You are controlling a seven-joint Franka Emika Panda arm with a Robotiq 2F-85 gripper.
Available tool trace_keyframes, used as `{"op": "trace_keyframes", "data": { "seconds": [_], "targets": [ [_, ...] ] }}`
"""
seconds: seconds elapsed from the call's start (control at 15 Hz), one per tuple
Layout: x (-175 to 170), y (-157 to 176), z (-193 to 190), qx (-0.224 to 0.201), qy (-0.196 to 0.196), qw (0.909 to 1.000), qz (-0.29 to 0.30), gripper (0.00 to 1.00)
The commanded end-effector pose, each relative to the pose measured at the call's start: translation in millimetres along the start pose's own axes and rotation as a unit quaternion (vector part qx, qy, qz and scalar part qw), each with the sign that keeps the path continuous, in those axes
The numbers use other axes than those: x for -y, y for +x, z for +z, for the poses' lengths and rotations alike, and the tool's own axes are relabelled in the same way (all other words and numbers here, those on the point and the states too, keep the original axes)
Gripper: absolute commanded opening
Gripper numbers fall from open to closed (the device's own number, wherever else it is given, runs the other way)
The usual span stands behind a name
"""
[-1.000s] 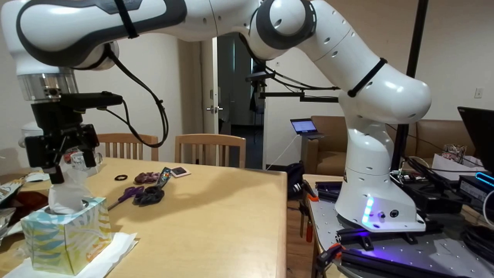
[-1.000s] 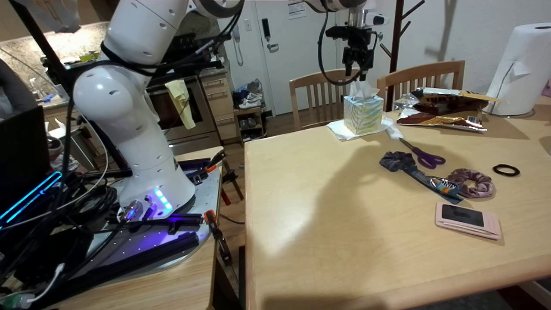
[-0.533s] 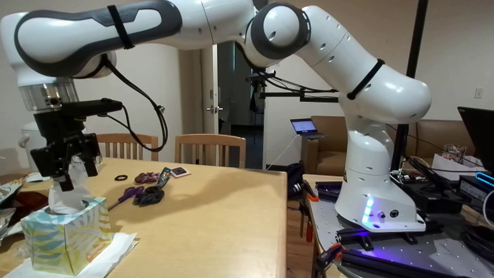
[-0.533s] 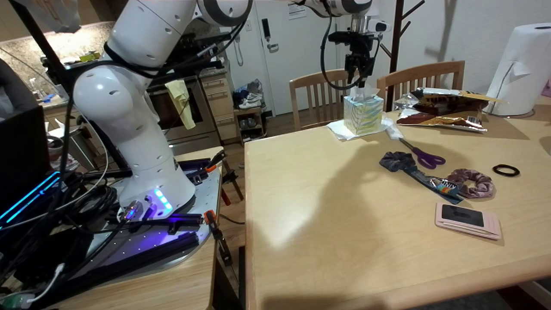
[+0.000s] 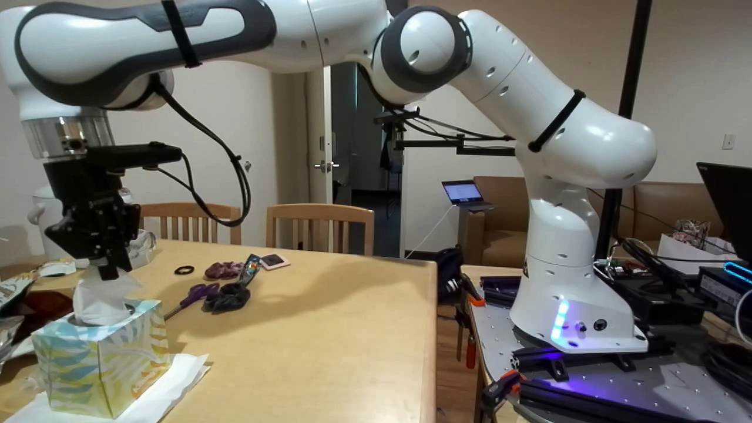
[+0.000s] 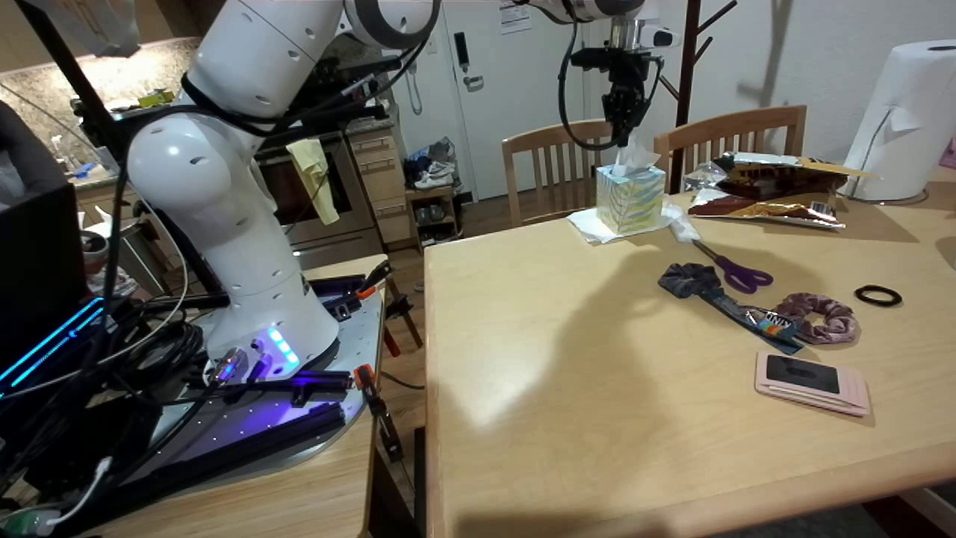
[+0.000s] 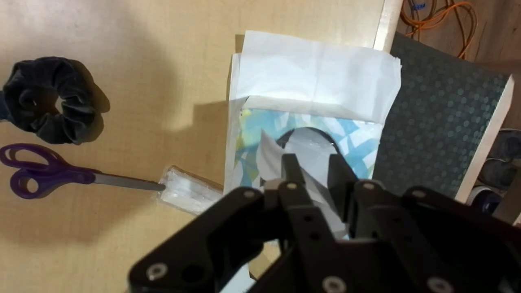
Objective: Take a tissue out of the box and use it to wipe the table
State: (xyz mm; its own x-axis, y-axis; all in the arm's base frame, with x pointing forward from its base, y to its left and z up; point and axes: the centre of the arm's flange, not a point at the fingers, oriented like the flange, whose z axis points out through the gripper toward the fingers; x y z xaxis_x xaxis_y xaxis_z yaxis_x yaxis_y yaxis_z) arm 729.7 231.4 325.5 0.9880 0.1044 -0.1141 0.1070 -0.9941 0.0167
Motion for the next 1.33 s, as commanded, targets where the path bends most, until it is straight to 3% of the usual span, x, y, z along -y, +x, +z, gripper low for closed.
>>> {"op": "trace_keyframes", "data": {
  "seconds": [0.0, 0.87, 1.27],
  "targets": [
    [2.6, 9.9, -9.8, 0.001, 0.005, 0.9999, -0.011, 0.01],
    [-12.9, -11.0, -32.1, -0.027, 0.003, 0.9996, 0.007, 0.00],
    [-15.0, -39.7, -92.7, -0.071, -0.007, 0.9974, 0.010, 0.00]
  ]
}}
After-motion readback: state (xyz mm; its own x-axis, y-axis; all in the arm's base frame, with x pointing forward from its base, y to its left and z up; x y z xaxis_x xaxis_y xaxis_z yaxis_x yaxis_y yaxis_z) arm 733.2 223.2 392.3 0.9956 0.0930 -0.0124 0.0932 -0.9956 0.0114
